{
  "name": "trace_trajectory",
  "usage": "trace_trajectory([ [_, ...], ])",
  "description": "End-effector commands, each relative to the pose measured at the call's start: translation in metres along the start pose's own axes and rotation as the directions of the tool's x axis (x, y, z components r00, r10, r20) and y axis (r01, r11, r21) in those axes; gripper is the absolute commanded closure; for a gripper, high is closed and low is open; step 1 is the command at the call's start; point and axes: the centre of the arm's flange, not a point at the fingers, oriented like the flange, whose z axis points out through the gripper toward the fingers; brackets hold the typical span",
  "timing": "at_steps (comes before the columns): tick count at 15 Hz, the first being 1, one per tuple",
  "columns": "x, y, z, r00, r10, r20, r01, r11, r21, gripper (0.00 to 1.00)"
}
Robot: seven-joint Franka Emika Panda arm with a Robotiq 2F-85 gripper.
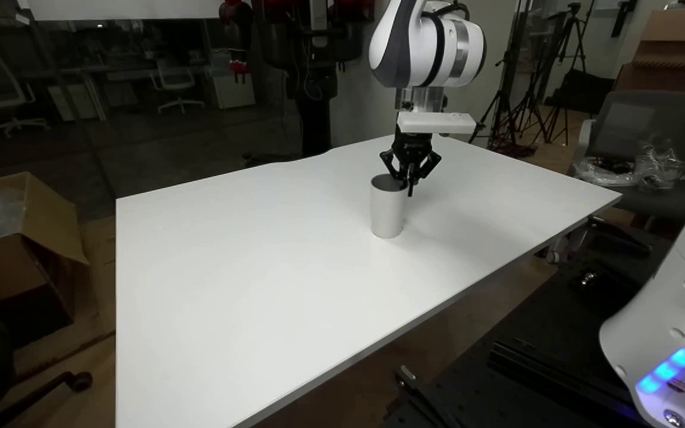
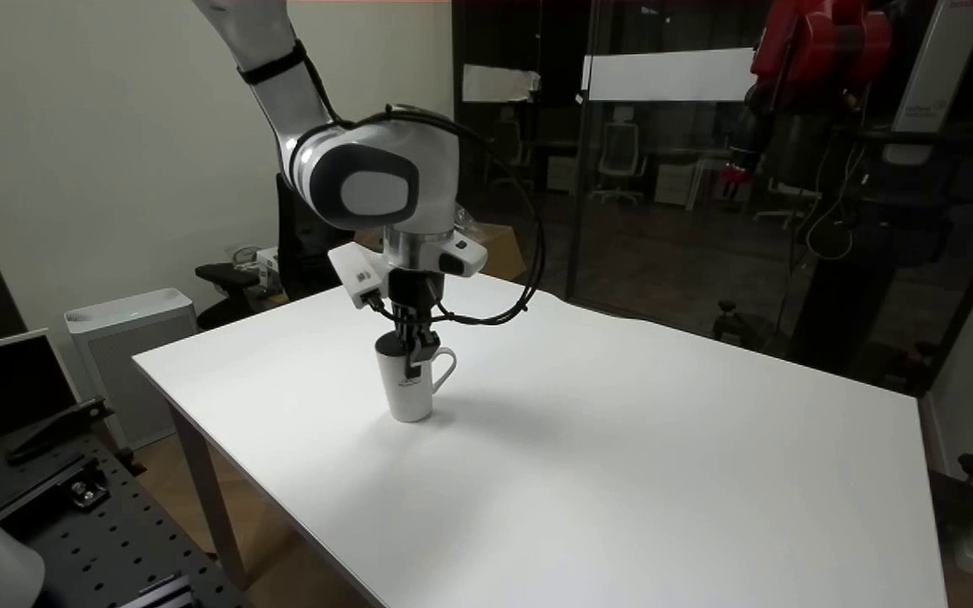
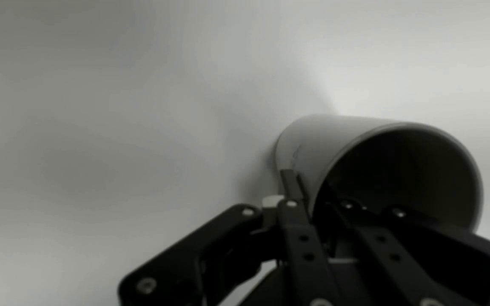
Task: Move the cup towards you
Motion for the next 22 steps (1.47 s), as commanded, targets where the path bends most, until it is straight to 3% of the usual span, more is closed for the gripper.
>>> trace_trajectory([
  [1,-0.012,0.006,-0.008,0.998,-0.06,0.019,0.059,0.996,0.064,0.63],
  [7,-0.009,-0.037,0.002,0.939,-0.317,0.135,0.311,0.948,0.062,0.23],
  [8,-0.017,-0.024,0.004,0.959,-0.26,0.117,0.254,0.965,0.06,0.17],
  [9,-0.017,-0.027,0.005,0.956,-0.268,0.12,0.263,0.963,0.061,0.34],
  [12,-0.017,-0.025,0.006,0.957,-0.263,0.122,0.258,0.964,0.06,0.17],
  [18,-0.017,-0.024,0.006,0.957,-0.262,0.122,0.257,0.965,0.06,0.17],
  [19,-0.017,-0.024,0.006,0.957,-0.262,0.122,0.257,0.965,0.06,0.04],
  [22,-0.019,-0.03,-0.013,0.964,-0.261,0.061,0.26,0.965,0.022,0.0],
])
